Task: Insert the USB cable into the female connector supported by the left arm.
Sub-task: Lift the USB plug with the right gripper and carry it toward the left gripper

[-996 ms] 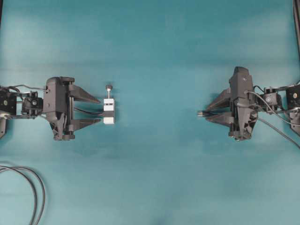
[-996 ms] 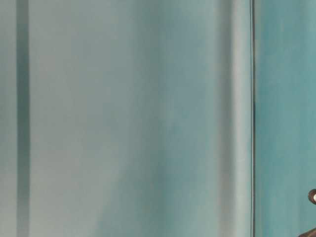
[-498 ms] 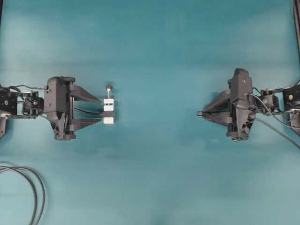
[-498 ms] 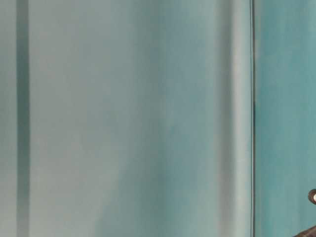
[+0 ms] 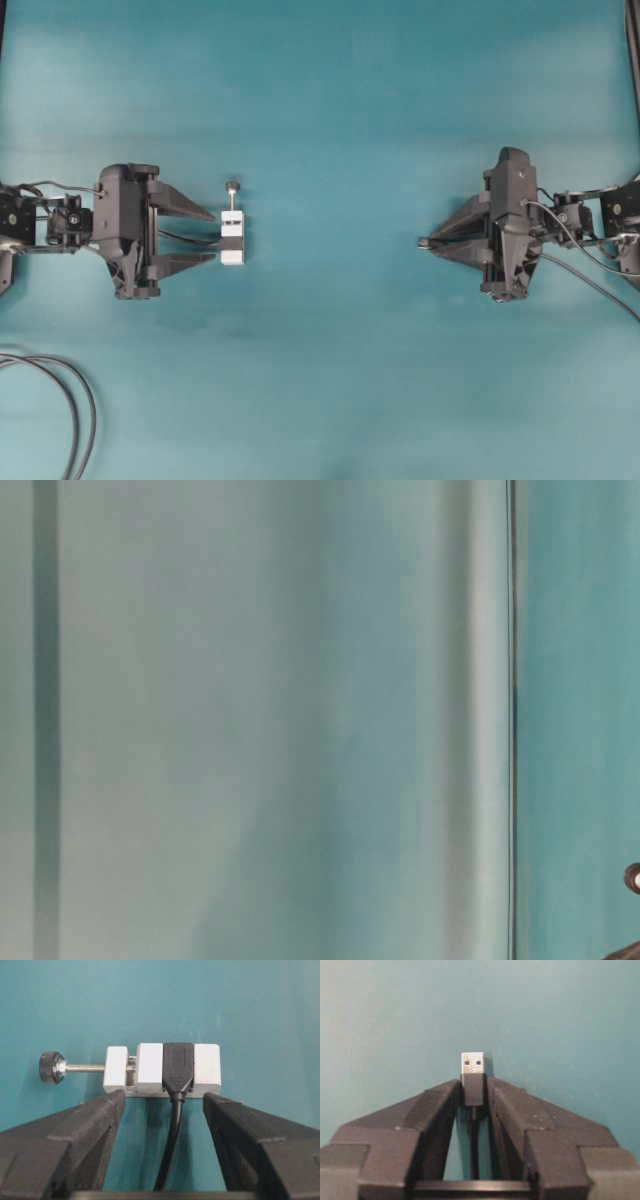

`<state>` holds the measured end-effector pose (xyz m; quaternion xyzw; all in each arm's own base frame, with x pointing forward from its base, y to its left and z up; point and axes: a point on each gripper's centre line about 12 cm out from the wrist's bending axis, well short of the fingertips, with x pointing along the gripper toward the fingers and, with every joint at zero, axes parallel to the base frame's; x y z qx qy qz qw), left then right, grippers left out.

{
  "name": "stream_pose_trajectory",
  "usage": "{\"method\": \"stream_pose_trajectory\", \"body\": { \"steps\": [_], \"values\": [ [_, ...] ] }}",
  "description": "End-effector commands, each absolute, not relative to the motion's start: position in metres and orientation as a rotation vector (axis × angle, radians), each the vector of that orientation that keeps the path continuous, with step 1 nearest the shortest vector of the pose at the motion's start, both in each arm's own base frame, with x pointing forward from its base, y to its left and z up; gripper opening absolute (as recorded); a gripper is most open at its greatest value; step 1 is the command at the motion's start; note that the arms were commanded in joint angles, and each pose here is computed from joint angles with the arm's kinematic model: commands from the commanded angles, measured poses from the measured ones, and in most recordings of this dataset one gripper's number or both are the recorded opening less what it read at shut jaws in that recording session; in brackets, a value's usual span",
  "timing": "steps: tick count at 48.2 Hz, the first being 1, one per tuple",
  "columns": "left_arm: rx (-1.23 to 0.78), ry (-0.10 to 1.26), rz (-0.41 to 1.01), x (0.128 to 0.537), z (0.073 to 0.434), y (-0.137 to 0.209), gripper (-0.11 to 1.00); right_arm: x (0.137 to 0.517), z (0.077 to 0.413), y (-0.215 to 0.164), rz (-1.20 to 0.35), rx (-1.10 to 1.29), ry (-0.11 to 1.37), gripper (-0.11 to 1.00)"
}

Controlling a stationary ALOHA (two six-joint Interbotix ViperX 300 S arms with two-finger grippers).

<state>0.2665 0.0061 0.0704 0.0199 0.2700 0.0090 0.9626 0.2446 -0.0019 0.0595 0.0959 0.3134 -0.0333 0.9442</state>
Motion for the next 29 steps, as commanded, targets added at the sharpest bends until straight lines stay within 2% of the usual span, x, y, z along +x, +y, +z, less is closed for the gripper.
{"method": "stream_pose_trajectory", "body": {
  "steps": [1,6,29],
  "values": [
    [0.041,0.533,0.021,0.2682,0.0731,0.0067,0.76,0.2476,0.0647,0.0014,-0.049,0.187,0.616,0.32],
    [0.041,0.53,0.021,0.2688,0.0738,0.0067,0.76,0.2464,0.066,0.0029,-0.031,0.174,0.614,0.28],
    [0.042,0.522,0.021,0.2714,0.0752,0.0067,0.76,0.2514,0.0743,0.003,-0.005,0.09,0.651,0.23]
  ]
}}
